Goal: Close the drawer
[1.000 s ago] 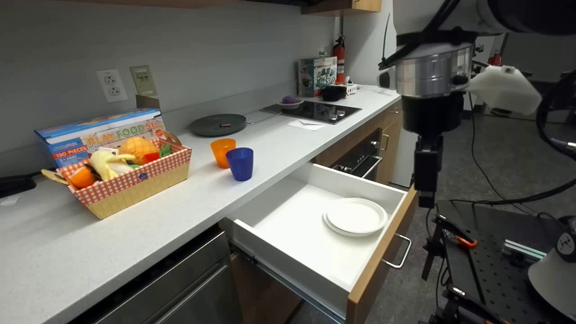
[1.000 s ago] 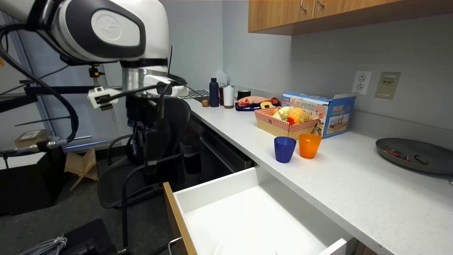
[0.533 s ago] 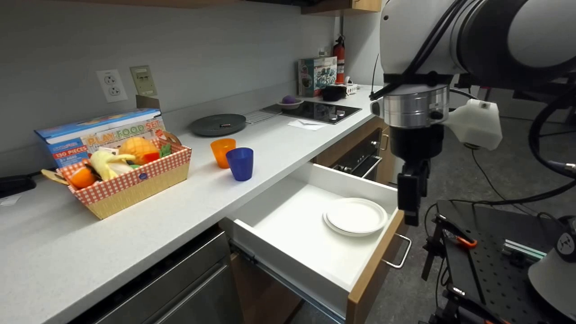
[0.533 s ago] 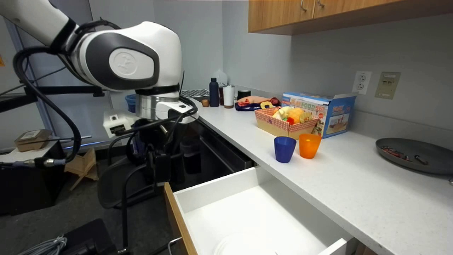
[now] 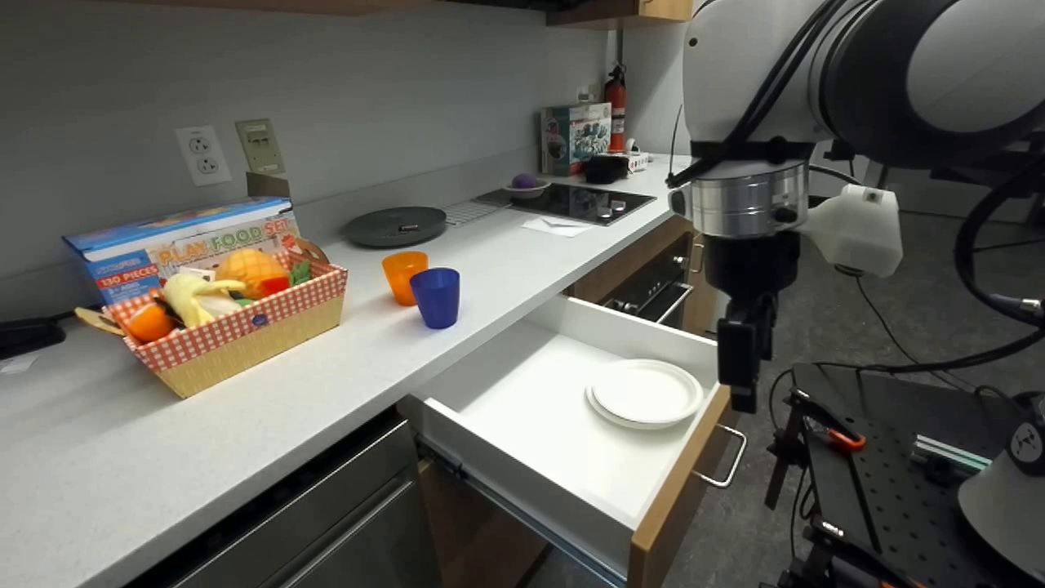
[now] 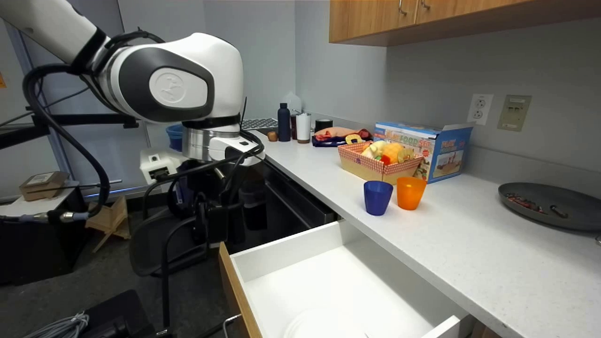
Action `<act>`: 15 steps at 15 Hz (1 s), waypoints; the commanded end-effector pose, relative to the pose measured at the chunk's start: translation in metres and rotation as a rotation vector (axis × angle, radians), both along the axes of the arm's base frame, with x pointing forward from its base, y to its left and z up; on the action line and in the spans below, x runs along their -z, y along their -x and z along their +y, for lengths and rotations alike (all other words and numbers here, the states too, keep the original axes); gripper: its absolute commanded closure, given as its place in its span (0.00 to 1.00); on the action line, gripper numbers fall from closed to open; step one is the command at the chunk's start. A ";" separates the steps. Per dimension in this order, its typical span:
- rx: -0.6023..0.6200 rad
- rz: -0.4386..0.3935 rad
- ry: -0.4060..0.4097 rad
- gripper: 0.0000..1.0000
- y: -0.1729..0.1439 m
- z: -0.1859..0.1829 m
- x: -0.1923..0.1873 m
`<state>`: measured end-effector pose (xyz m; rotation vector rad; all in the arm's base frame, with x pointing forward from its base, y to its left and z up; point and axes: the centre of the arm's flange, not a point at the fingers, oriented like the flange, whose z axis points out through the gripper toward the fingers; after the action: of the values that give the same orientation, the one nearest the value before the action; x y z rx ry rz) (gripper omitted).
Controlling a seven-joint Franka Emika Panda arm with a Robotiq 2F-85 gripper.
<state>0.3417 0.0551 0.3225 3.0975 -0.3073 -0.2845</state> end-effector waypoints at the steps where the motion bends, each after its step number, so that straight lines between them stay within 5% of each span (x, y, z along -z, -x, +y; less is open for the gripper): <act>1: 0.000 0.020 0.040 0.00 -0.013 0.002 0.002; 15: 0.047 0.228 -0.069 0.00 -0.038 -0.060 0.116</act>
<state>0.3612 0.0084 0.2315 3.0455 -0.3745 -0.6091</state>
